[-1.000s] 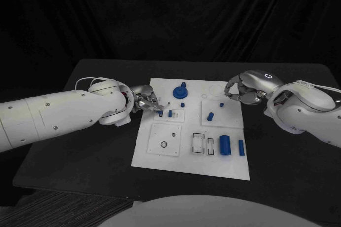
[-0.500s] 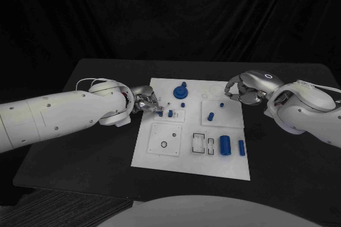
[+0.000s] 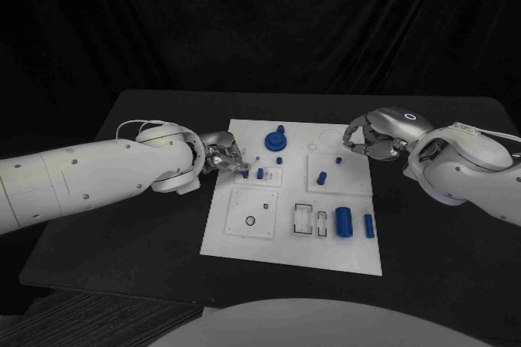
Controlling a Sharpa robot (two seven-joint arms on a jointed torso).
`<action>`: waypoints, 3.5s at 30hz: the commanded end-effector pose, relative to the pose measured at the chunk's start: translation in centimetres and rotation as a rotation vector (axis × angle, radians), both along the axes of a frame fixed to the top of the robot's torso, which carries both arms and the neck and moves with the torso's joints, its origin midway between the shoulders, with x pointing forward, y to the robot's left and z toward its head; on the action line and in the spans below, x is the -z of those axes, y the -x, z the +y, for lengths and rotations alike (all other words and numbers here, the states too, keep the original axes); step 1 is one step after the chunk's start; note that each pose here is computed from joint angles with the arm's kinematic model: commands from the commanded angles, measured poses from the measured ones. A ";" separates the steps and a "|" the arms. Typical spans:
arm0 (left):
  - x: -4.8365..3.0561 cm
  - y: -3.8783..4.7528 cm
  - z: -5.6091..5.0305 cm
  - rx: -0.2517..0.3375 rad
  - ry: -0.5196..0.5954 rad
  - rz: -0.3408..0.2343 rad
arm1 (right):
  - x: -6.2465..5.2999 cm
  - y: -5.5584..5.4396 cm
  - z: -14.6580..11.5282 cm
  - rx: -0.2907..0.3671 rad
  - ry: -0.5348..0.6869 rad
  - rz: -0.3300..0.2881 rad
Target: Assemble the parts on the task board
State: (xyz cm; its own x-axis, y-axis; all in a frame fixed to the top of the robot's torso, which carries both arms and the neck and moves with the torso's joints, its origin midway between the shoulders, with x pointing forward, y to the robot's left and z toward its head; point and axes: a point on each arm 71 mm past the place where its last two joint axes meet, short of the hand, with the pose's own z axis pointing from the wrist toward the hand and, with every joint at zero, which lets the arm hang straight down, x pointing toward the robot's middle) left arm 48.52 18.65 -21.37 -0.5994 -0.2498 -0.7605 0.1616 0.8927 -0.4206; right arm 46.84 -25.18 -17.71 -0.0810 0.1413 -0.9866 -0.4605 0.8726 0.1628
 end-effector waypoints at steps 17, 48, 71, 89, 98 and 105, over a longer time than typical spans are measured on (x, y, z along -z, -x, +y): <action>0.26 0.20 0.0 0.018 -0.004 0.016 | 0.1 0.1 -0.2 0.016 -0.006 -0.009; 0.42 0.19 -0.1 0.023 -0.008 0.025 | 0.1 0.0 -0.1 0.016 -0.006 -0.008; 0.39 0.25 -0.3 0.028 0.004 0.016 | 0.1 0.0 -0.1 0.017 -0.006 -0.008; 0.37 0.13 0.0 0.014 0.004 0.010 | 0.1 0.0 -0.1 0.019 -0.005 -0.007; -1.02 0.01 0.8 -0.029 0.115 -0.141 | -0.1 0.1 -0.3 0.015 -0.021 -0.030; -4.96 -0.52 1.6 -0.003 0.245 -0.365 | -1.2 0.6 -0.4 -0.005 -0.065 -0.102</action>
State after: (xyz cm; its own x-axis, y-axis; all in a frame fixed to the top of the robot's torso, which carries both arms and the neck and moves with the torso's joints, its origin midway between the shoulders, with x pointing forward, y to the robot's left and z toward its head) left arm 48.72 20.72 -18.63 -0.4278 -0.3789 -0.8206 0.2090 0.8418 -0.4976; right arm 46.41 -25.70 -17.36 -0.0496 0.1648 -0.9851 -0.4614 0.8710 0.1689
